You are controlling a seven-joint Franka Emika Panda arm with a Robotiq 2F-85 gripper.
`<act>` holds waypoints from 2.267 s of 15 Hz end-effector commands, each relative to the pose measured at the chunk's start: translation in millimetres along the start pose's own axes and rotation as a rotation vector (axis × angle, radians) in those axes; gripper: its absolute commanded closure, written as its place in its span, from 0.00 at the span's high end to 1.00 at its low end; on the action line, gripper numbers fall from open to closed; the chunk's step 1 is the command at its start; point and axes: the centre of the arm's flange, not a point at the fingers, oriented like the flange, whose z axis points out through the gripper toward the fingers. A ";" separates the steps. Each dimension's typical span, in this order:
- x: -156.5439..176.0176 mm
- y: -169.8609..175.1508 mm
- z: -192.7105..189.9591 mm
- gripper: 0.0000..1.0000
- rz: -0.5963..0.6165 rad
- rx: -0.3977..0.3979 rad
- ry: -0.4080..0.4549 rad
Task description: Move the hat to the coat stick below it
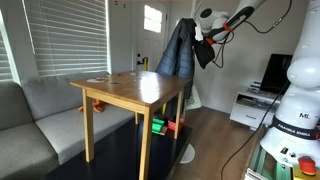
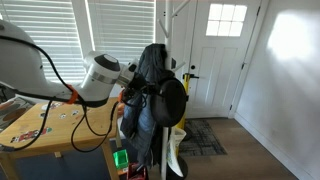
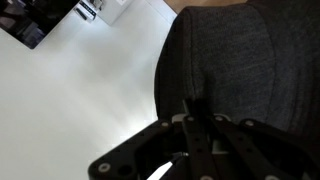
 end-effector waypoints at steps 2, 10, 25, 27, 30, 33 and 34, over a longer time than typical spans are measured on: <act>17.2 -8.5 7.2 0.02 -0.023 0.026 0.032; 27.1 -25.3 16.4 0.02 -0.158 0.073 0.028; 23.8 -5.1 -38.0 0.80 -0.383 0.216 -0.044; 33.8 3.7 -69.3 0.95 -0.409 0.262 -0.104; 40.5 10.8 -119.0 1.00 -0.465 0.366 -0.238; 37.7 10.2 -180.1 1.00 -0.537 0.475 -0.359; 35.6 8.5 -198.6 1.00 -0.569 0.507 -0.397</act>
